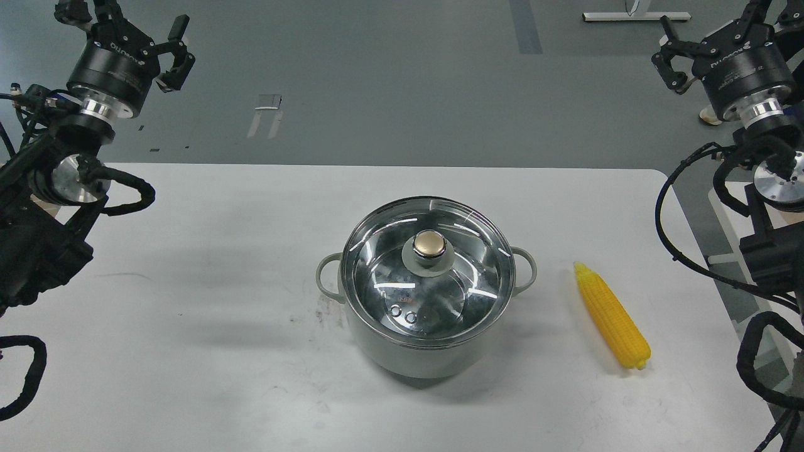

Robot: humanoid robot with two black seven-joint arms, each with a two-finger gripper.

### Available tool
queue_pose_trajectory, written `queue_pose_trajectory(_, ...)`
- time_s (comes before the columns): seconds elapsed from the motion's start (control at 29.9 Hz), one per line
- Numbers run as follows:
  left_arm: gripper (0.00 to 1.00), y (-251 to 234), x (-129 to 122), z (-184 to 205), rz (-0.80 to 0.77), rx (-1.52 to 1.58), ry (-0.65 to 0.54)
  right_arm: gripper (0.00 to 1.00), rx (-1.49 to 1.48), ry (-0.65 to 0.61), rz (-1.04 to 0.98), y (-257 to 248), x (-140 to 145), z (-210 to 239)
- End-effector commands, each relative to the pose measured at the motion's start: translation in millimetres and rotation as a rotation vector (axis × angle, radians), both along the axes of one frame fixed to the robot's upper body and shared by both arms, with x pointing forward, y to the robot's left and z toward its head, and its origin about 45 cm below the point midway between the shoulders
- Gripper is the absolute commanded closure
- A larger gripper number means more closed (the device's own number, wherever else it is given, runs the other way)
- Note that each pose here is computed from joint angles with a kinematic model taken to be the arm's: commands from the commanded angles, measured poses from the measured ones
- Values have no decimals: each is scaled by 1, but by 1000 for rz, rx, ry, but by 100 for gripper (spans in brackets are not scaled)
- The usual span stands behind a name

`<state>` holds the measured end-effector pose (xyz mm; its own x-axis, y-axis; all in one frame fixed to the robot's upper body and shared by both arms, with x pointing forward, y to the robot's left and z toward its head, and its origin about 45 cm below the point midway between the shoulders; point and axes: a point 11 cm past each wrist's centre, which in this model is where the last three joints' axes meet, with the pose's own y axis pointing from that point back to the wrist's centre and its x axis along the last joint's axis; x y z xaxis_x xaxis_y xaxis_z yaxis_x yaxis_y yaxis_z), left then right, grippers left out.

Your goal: Open pot and put corn in

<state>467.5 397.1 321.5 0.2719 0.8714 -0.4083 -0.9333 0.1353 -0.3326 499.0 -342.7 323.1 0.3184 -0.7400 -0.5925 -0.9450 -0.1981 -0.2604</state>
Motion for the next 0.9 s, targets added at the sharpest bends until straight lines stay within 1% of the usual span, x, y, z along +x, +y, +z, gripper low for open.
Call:
queue_pose_trajectory(0.0, 2, 1, -1, 1, -3, 11, 1, 0, -2, -5, -4, -2, -1, 2)
queue_pose_trajectory(0.1, 2, 8, -2, 5, 5, 31, 0, 0, -2, -7, -3, -2, -1, 2)
queue_pose_trajectory(0.23, 2, 4, -2, 9, -14, 39, -11, 0, 3, -10, -1, 0, -1, 0)
queue_pose_trajectory(0.3, 3, -15, -2, 19, -73, 119, -36, 0, 3, 2, -6, -2, -4, -7)
queue_pose_trajectory(0.33, 3, -15, -2, 19, -73, 120, -37, 0, 3, 2, -6, -2, -4, -7)
queue_pose_trajectory(0.43, 4, -56, -13, 43, -196, 376, -123, 0, 4, 11, -11, -4, -6, -12)
queue_pose_trajectory(0.47, 6, -76, -20, 52, -236, 503, -172, 0, 2, 13, -10, -4, -6, -13)
queue_pose_trajectory(0.5, 7, -86, -24, 56, -248, 569, -199, 0, 2, 13, -10, -4, -6, -13)
queue_pose_trajectory(0.53, 8, -102, -32, 62, -262, 705, -253, 0, 2, 13, -10, -4, -6, -13)
queue_pose_trajectory(0.6, 8, -118, -39, 65, -282, 824, -308, 0, 4, 13, -10, -4, -6, -13)
queue_pose_trajectory(0.67, 8, -146, -52, 64, -330, 1020, -403, 0, 4, 13, -10, -4, -6, -13)
queue_pose_trajectory(0.74, 8, -161, -59, 60, -353, 1143, -465, 0, 4, 13, -10, -4, -6, -13)
queue_pose_trajectory(0.8, 8, -170, -65, 56, -372, 1221, -502, 0, 4, 13, -10, -4, -6, -13)
queue_pose_trajectory(0.87, 9, -190, -80, 42, -430, 1373, -587, 0, 4, 17, -16, -6, -8, -15)
